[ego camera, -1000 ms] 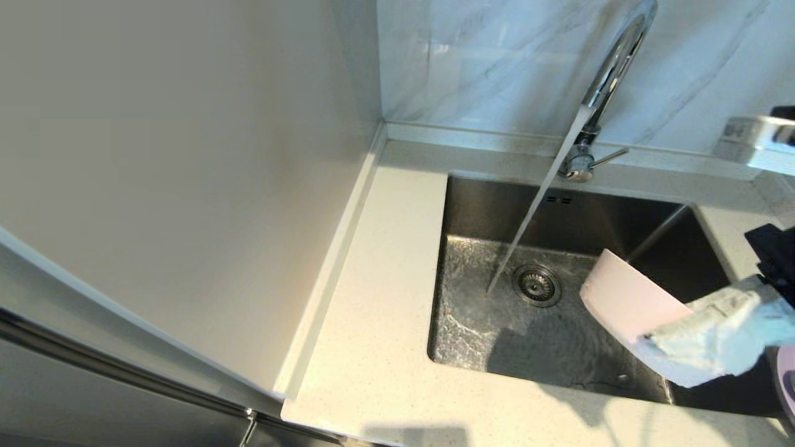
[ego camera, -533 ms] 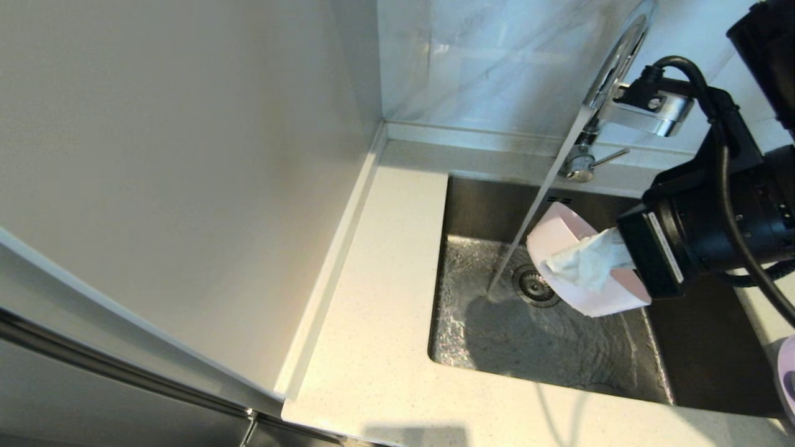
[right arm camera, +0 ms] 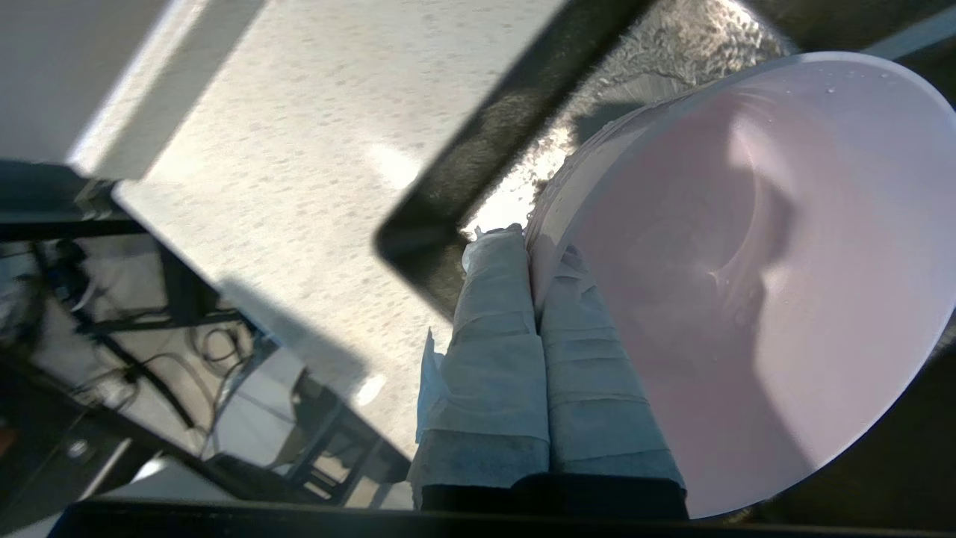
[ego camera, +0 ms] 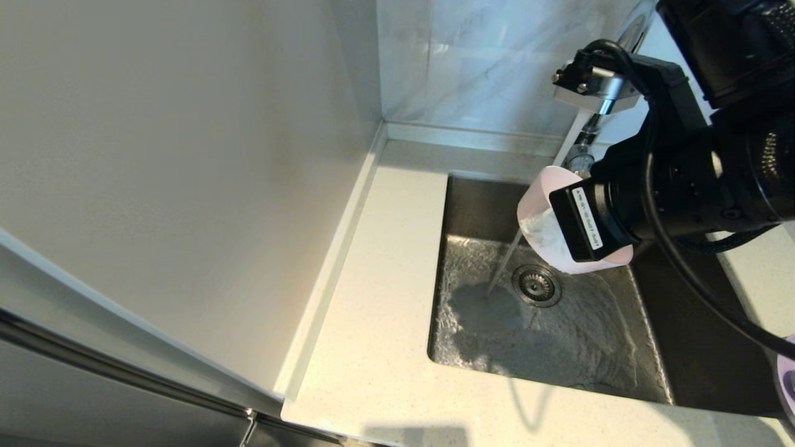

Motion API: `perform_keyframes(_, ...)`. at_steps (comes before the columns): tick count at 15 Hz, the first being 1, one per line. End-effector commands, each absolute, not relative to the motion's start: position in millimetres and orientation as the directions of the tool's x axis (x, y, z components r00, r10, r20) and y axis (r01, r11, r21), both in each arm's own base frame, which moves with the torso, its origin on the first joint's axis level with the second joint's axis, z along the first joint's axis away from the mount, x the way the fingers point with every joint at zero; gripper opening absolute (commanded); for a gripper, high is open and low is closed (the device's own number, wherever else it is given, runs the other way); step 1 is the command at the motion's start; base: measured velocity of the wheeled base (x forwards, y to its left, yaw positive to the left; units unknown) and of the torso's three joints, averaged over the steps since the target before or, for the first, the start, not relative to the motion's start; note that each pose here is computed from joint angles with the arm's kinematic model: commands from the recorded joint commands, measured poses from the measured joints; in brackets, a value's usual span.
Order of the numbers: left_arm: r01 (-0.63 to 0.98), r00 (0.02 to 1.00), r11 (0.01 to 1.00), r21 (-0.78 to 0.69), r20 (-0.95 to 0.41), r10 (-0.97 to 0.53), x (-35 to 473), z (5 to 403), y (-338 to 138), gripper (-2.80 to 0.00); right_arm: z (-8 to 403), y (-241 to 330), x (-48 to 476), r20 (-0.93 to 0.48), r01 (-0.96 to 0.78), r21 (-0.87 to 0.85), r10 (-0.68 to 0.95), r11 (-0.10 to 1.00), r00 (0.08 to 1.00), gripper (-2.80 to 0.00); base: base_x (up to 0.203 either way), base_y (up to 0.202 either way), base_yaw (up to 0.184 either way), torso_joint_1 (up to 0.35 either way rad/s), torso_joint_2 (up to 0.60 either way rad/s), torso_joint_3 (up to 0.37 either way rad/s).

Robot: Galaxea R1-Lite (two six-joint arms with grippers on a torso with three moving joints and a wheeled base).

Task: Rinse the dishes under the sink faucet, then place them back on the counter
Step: Rinse the bowl

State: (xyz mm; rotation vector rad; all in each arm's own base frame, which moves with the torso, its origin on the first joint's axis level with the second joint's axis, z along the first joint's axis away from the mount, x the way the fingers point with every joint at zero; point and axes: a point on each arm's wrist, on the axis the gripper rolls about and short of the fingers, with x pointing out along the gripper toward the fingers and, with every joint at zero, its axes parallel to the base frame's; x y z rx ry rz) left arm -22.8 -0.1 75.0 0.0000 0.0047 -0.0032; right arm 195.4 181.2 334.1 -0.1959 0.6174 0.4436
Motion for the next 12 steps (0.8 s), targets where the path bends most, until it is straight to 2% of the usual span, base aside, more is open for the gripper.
perform_keyframes(1,0.003,1.000,1.000,0.000,-0.005,-0.003,-23,75,0,-2.80,322,192,208,-0.618,-0.394,-0.095,0.256,0.914,0.743,-2.80,0.000,0.000,0.000,0.000,0.00,0.000)
perform_keyframes(5,0.003,1.000,1.000,0.000,-0.005,-0.003,-23,75,0,-2.80,316,211,227,-0.619,-0.384,-0.081,0.256,0.920,0.743,-2.80,0.000,0.000,0.000,0.000,0.00,0.000)
perform_keyframes(7,0.003,1.000,1.000,0.000,-0.005,-0.003,-23,75,0,-2.80,319,218,237,-0.621,-0.455,0.000,0.357,0.890,0.698,-2.80,0.000,0.000,0.000,0.000,0.00,0.000)
perform_keyframes(10,0.003,1.000,1.000,0.000,-0.005,-0.003,-23,75,0,-2.80,315,203,264,-0.634,-0.499,0.106,0.446,0.860,0.633,-2.80,0.000,0.000,0.000,0.000,0.00,0.000)
perform_keyframes(12,0.003,1.000,1.000,0.000,-0.005,-0.003,-23,75,0,-2.80,310,188,294,-0.596,-0.500,0.128,0.469,0.856,0.652,-2.80,0.000,0.000,0.000,0.000,0.00,0.000)
